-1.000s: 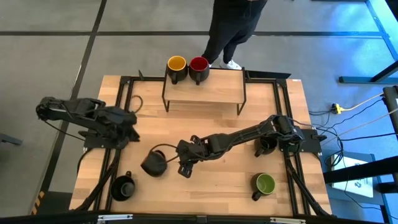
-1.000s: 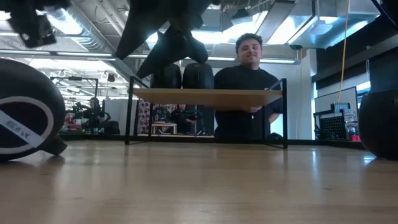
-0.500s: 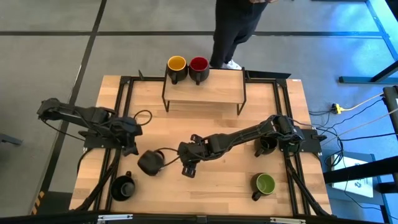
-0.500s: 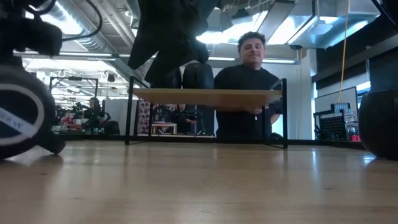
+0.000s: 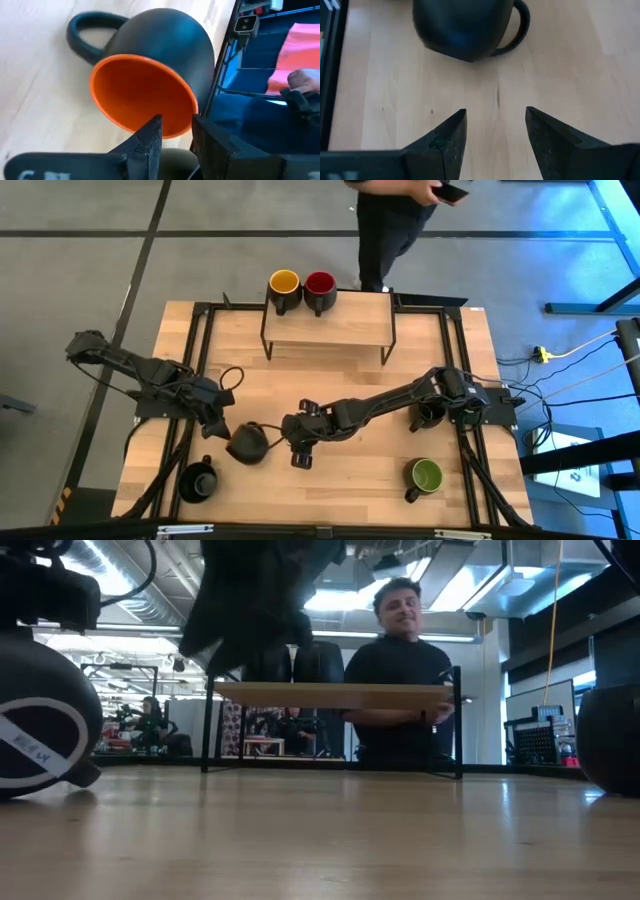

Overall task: Place coffee mugs
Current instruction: Put the orange mug on the shelf

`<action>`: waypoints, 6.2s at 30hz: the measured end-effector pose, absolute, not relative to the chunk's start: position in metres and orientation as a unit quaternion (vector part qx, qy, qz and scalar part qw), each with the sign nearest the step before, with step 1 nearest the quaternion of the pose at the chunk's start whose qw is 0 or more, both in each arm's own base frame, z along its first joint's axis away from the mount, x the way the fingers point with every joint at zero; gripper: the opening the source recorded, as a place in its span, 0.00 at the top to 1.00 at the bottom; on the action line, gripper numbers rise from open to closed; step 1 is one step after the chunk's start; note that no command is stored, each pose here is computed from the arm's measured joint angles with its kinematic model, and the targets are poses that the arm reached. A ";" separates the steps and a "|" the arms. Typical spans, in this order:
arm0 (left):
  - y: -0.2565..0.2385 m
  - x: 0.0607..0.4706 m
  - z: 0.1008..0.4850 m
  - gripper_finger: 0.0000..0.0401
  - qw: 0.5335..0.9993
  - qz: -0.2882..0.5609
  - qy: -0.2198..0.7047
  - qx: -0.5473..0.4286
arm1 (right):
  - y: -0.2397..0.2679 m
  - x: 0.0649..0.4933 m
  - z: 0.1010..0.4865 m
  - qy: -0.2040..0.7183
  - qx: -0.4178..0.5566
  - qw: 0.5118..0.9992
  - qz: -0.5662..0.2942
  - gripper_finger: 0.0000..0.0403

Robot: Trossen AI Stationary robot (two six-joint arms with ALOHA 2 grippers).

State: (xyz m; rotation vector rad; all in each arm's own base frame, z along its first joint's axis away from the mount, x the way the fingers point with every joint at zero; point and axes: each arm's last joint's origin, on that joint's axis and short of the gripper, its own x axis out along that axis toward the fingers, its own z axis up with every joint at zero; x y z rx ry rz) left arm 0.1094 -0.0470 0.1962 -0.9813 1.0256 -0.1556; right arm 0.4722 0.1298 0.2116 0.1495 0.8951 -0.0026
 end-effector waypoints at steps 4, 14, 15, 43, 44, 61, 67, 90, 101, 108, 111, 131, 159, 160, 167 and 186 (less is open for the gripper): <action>-0.049 0.110 0.195 0.75 0.768 -0.053 0.463 -0.439 | 0.132 0.479 0.207 0.413 0.076 0.907 0.007 0.53; -0.058 0.119 0.194 0.75 0.777 -0.069 0.459 -0.425 | 0.136 0.496 0.179 0.380 0.089 0.921 -0.002 0.53; -0.059 0.121 0.194 0.75 0.779 -0.071 0.457 -0.423 | 0.137 0.499 0.176 0.368 0.092 0.925 0.000 0.53; -0.073 0.160 0.189 0.75 0.829 -0.066 0.379 -0.406 | 0.132 0.484 0.153 0.459 0.038 0.885 -0.068 0.53; -0.073 0.162 0.188 0.75 0.829 -0.067 0.378 -0.406 | 0.132 0.482 0.154 0.466 0.036 0.882 -0.069 0.53; -0.076 0.168 0.232 0.76 0.872 -0.133 0.288 -0.372 | 0.128 0.447 0.238 0.472 0.052 0.879 -0.046 0.53; -0.070 0.158 0.264 0.76 0.894 -0.151 0.223 -0.359 | 0.124 0.434 0.280 0.432 0.071 0.899 -0.026 0.53; -0.060 0.178 0.208 0.64 0.894 -0.037 0.396 -0.208 | 0.140 0.447 0.255 0.417 0.114 0.900 -0.049 0.53; -0.070 0.193 0.179 0.63 0.869 -0.057 0.464 -0.160 | 0.138 0.446 0.255 0.417 0.116 0.899 -0.074 0.53; -0.070 0.194 0.179 0.86 0.874 -0.065 0.465 -0.125 | 0.140 0.441 0.252 0.436 0.111 0.890 -0.078 0.53; -0.072 0.198 0.195 0.96 0.876 -0.098 0.465 -0.082 | 0.149 0.434 0.254 0.446 0.103 0.885 -0.086 0.53; -0.054 0.297 0.227 0.96 0.765 -0.248 0.547 0.234 | 0.213 0.367 0.244 0.471 0.110 0.835 -0.263 0.53; -0.099 0.312 0.212 0.77 0.735 -0.216 0.545 0.341 | 0.236 0.348 0.243 0.443 0.121 0.841 -0.288 0.53; -0.101 0.313 0.217 0.76 0.738 -0.204 0.542 0.347 | 0.236 0.349 0.243 0.445 0.119 0.841 -0.286 0.53; -0.106 0.313 0.269 0.75 0.780 -0.181 0.523 0.293 | 0.229 0.354 0.243 0.469 0.094 0.838 -0.262 0.53; -0.112 0.167 0.287 0.75 0.914 0.040 0.382 -0.130 | 0.135 0.424 0.247 0.510 -0.082 0.854 -0.062 0.53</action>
